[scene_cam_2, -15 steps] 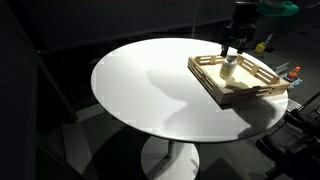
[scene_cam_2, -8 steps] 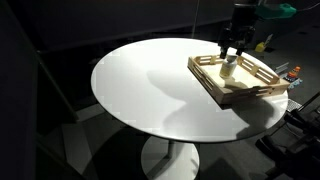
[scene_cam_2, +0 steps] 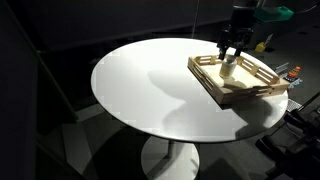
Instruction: Put the white lid on the white bottle.
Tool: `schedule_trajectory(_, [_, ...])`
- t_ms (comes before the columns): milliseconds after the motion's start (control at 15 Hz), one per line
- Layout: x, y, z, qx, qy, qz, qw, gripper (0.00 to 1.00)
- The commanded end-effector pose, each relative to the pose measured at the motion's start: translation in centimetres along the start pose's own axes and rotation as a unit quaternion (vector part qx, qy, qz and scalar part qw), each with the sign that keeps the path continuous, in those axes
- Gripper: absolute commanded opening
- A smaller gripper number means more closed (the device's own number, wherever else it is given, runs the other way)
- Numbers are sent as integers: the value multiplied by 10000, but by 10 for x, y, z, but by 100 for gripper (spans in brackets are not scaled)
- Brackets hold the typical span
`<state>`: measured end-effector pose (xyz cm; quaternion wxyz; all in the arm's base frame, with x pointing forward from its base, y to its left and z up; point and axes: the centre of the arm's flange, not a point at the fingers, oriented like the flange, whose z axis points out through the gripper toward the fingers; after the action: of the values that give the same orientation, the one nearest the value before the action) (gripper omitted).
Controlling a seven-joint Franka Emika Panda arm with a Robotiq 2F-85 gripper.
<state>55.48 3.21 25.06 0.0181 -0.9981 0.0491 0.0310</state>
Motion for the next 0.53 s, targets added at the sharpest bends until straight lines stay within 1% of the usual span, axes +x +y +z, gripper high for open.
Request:
schedule_trajectory(0, [-1, 1, -1, 88, 62, -94, 9999, 100])
schedule_trajectory(467, [-2, -6, -16, 124, 197, -170, 9996, 100])
